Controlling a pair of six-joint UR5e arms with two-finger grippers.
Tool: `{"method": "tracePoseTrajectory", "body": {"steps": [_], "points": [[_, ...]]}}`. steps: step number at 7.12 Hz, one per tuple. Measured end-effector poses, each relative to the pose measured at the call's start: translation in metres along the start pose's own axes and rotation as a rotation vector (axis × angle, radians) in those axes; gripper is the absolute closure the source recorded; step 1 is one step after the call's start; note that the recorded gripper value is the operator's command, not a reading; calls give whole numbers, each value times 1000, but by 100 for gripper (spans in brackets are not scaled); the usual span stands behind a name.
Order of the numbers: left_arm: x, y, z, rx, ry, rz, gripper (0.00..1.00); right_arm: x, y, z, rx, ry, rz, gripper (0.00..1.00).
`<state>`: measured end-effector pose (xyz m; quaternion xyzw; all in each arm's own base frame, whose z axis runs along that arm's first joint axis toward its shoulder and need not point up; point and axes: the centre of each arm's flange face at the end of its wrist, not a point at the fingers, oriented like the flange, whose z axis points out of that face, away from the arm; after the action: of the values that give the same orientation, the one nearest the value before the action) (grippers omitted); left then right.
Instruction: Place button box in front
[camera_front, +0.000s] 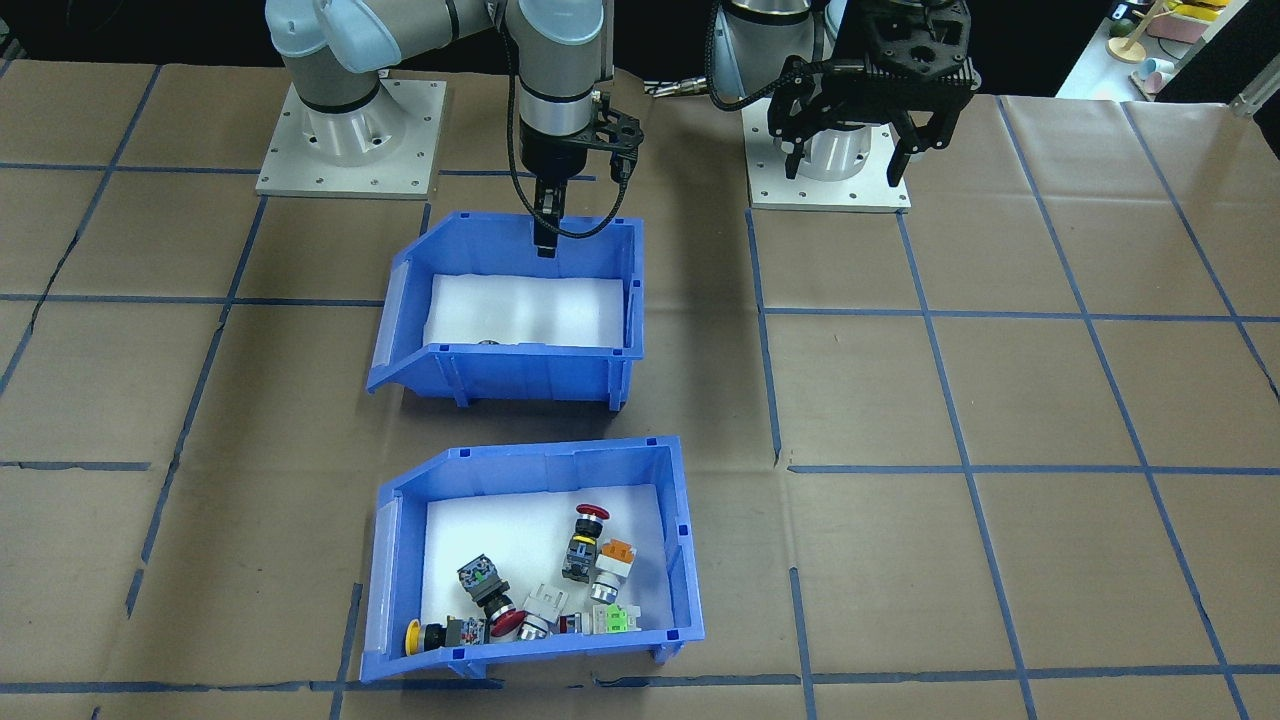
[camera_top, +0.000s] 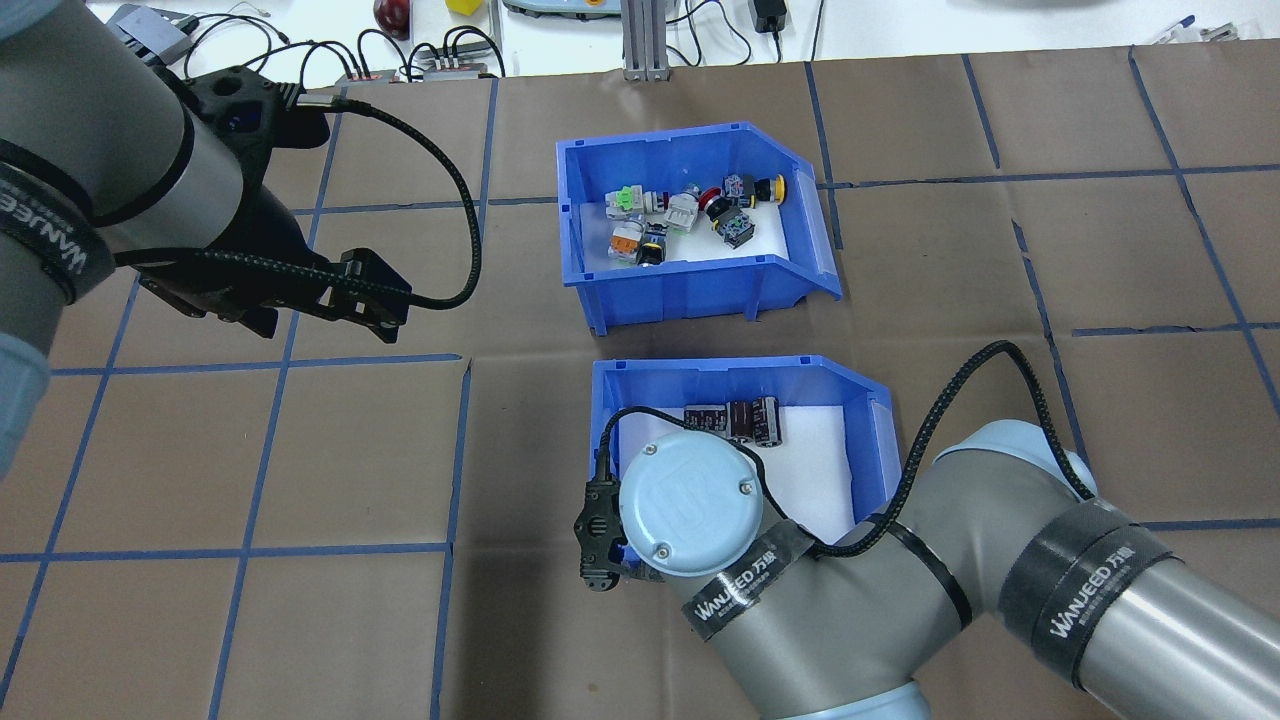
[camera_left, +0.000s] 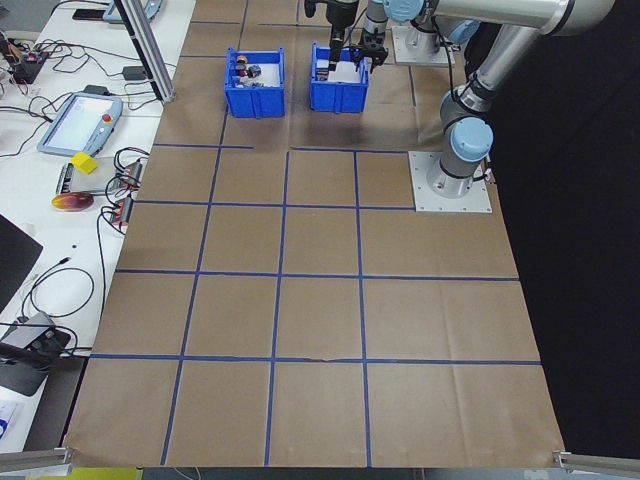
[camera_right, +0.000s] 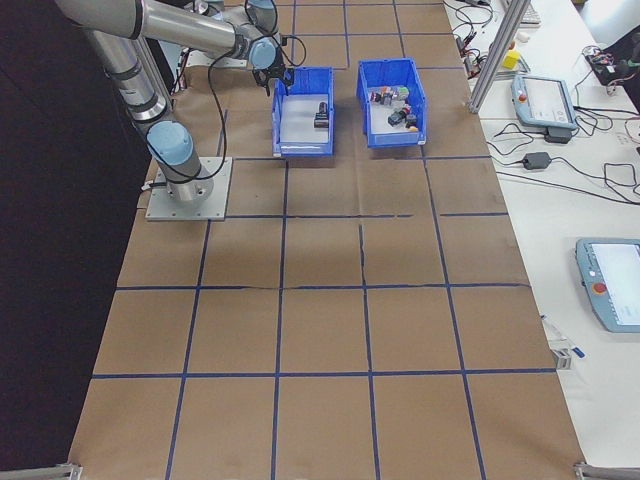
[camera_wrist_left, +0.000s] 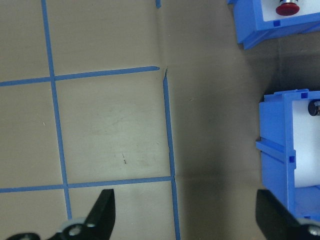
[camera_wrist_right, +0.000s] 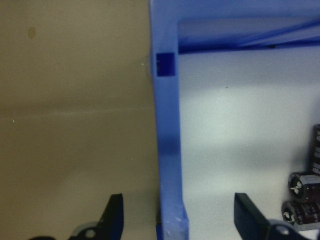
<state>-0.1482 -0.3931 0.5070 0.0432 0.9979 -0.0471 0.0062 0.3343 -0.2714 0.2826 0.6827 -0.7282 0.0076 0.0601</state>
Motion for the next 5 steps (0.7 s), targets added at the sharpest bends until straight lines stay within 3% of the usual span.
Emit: {"method": "tracePoseTrajectory", "body": {"steps": [3,5], "points": [[3,7,7,-55,11,4,1,32,35,-37,31,52,108,0],[4,8,9,-67,23,3,1,70,70,-57,8,18,233,0]]}}
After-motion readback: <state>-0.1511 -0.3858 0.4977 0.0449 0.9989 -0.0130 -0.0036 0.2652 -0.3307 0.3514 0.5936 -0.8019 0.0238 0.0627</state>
